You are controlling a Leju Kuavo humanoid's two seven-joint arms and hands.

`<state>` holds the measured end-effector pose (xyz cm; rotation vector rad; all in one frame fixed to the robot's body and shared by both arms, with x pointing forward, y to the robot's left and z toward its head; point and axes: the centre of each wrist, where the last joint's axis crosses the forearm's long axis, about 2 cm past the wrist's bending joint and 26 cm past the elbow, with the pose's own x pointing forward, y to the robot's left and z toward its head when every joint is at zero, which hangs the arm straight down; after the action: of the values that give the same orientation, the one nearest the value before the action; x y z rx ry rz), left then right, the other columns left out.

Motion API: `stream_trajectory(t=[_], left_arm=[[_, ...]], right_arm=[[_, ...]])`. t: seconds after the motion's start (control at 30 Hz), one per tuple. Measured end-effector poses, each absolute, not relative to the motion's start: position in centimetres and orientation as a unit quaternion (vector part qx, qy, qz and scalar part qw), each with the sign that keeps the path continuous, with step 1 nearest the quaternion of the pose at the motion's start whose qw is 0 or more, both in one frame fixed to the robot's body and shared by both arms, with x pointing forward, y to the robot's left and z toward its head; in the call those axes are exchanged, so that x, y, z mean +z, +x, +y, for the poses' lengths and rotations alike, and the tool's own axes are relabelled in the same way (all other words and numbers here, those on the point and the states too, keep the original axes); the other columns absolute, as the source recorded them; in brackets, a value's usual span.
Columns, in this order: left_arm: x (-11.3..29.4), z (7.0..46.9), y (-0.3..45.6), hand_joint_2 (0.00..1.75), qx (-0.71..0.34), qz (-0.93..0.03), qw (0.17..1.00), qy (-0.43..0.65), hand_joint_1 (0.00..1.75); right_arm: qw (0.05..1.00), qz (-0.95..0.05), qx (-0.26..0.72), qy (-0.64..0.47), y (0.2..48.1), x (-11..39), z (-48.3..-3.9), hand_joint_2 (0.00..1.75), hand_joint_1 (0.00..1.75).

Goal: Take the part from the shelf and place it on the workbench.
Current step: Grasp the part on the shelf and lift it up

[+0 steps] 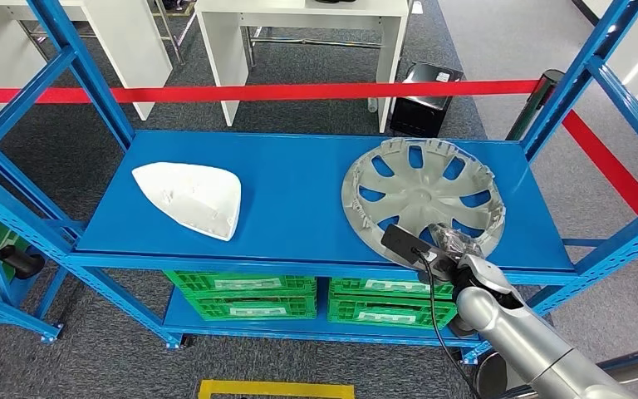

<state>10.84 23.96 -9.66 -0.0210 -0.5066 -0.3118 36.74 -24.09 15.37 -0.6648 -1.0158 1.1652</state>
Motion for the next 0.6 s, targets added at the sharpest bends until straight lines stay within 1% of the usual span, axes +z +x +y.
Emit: stream_trajectory(t=[0.23, 0.6], left_arm=[[-9.6, 23.9, 11.0, 0.00, -0.154, -0.252, 0.956, -0.010, 0.00], [-9.3, 22.3, 11.3, 0.00, -0.152, -0.261, 0.953, -0.030, 0.00]], right_arm=[[0.678, -0.447, 0.508, -0.287, 36.9, 15.4, -24.2, 1.75, 1.75], [0.688, -0.447, 0.502, -0.273, 36.7, 15.1, -23.9, 1.75, 1.75]])
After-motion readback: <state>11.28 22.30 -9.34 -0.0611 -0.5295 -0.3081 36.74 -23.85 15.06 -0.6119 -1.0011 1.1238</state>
